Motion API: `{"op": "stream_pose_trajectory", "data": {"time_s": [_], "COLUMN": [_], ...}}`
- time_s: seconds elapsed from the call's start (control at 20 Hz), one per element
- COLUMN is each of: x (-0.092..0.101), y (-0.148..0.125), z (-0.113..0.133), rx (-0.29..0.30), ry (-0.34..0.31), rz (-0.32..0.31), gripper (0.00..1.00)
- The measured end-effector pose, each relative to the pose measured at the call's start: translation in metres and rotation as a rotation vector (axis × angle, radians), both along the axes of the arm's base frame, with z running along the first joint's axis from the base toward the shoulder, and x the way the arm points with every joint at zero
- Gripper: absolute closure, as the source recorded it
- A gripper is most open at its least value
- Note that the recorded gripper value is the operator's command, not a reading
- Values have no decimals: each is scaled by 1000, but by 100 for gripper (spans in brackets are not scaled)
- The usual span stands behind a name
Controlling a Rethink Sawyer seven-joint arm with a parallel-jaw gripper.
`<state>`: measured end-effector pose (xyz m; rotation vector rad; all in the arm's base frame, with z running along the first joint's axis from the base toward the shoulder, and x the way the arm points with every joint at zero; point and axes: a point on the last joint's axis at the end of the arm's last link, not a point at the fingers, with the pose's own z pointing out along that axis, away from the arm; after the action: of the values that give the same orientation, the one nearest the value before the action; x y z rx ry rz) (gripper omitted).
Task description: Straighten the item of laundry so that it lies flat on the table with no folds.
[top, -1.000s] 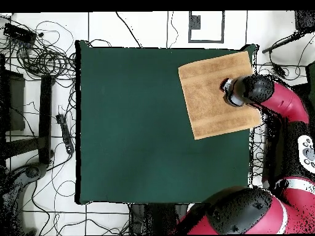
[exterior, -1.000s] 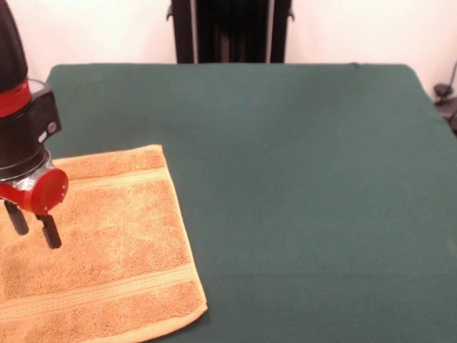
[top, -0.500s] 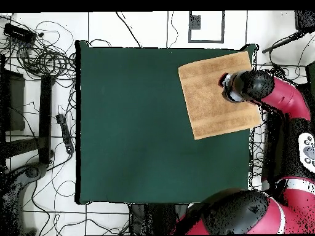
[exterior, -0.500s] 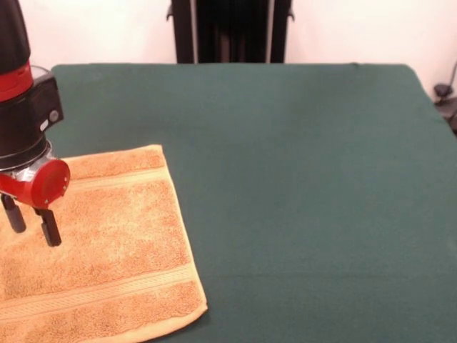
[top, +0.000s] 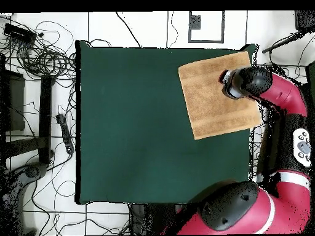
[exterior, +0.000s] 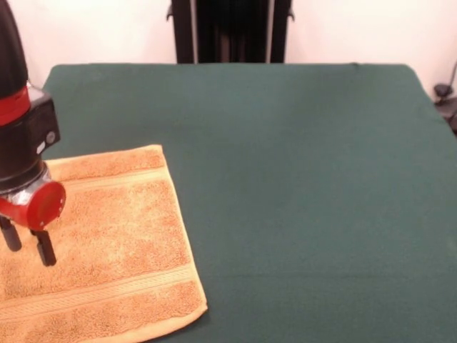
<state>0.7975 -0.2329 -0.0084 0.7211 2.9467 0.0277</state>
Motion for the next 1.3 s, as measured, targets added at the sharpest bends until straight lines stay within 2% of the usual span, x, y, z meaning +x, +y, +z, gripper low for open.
{"op": "stream_pose_trajectory", "data": {"time_s": [0.3, 0.35, 0.65, 1.3], "x": [-3, 4, 10, 14], "y": [-16, -21, -29, -32], "z": [-38, -34, -35, -35], "rx": [4, 12, 43, 59], "ry": [34, 40, 75, 92], "rz": [-26, -38, -63, -79], "gripper": [0, 0, 0, 0]}}
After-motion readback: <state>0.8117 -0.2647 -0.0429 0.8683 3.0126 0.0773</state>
